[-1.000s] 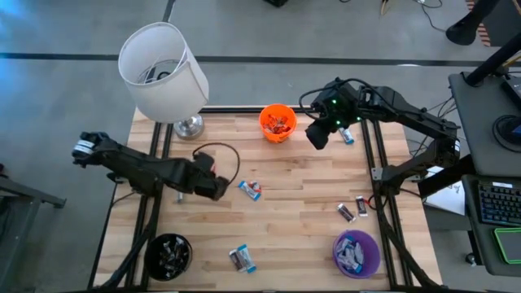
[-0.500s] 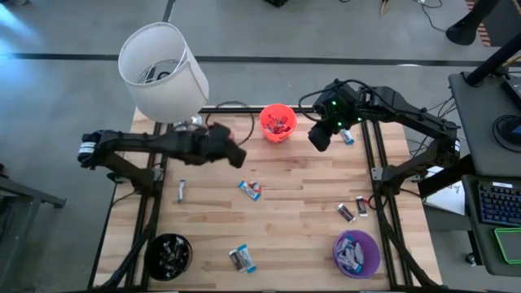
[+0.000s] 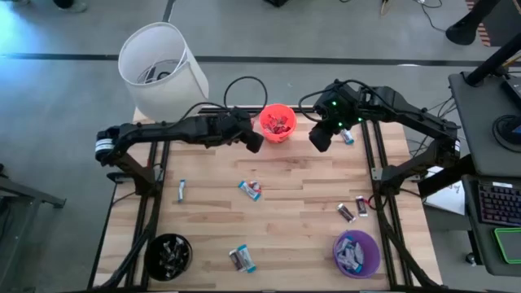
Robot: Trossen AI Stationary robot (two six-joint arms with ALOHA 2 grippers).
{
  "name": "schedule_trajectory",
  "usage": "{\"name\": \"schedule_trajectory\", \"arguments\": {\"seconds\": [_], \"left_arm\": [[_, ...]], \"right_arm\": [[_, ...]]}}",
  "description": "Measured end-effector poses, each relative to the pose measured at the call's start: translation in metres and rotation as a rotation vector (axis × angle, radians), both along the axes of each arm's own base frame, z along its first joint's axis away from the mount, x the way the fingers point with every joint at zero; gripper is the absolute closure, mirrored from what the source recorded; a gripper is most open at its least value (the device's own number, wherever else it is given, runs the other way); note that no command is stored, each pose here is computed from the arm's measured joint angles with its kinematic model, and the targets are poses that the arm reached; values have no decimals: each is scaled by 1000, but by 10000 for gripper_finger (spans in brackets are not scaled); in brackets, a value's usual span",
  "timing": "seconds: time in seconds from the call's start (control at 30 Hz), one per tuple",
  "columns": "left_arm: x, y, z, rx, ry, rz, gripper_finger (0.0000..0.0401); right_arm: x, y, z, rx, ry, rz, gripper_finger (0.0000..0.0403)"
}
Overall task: Organize candy in baskets
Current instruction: Put the orange chocolate into the orange bucket
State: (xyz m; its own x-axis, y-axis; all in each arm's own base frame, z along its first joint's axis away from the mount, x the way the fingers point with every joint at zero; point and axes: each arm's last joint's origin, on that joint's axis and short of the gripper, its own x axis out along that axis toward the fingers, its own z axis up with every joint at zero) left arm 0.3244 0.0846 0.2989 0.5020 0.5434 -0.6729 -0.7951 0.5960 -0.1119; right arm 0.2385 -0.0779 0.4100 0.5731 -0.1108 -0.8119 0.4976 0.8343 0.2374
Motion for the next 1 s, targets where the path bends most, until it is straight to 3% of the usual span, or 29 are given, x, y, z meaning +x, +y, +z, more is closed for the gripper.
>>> {"name": "schedule_trajectory", "arguments": {"seconds": [0.4,0.63,0.73,0.87,1.0], "left_arm": [[36,17,32,139,-3,-114,375],[46,51,13,39,-20,-118,375],[51,60,6,32,-33,-138,375],[60,69,2,20,-86,-272,375],[63,84,-7,12,-115,-250,375]], "right_arm": [[8,-6,7,-86,-108,38,323],[9,-9,4,-86,-78,20,323],[9,-10,3,-90,-77,18,323],[10,-10,3,-92,-76,16,323],[9,-10,3,-88,-76,13,323]]}}
